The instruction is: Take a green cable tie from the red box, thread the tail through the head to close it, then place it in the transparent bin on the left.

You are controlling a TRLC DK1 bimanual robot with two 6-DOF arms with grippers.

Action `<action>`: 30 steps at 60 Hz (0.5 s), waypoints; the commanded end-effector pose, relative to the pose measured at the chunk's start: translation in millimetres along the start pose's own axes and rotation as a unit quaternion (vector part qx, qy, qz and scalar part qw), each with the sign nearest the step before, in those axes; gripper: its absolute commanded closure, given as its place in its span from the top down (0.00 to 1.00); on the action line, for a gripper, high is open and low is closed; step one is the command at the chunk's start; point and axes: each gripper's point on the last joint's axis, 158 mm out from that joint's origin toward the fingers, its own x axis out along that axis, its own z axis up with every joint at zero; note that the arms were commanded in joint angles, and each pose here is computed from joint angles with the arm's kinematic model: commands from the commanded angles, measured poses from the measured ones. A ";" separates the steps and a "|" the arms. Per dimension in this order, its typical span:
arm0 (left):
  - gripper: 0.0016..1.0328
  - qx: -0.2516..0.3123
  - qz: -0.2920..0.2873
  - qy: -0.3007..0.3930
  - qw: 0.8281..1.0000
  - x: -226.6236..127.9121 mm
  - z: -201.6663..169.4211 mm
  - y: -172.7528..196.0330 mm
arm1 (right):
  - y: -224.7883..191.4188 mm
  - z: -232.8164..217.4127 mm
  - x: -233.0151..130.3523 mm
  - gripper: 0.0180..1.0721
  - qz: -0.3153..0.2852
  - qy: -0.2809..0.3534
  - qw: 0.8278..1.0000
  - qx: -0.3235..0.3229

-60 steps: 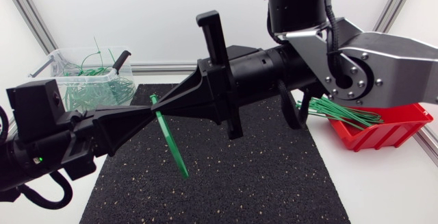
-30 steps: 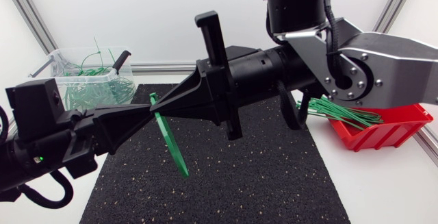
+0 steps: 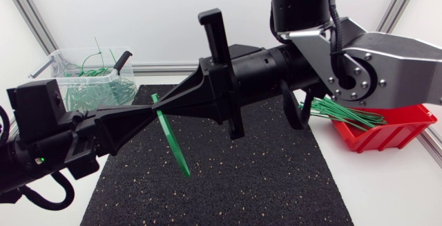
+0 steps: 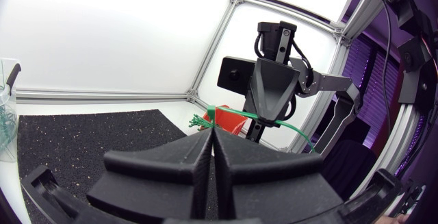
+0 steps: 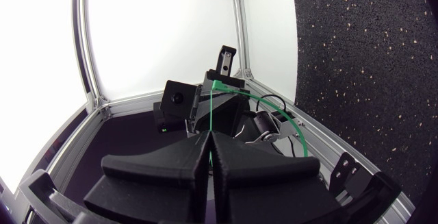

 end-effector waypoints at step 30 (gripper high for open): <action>0.03 -0.004 0.002 -0.007 1.000 -2.0 0.1 1.7 | -19.2 7.5 5.1 0.05 -0.010 -0.001 0.999 0.036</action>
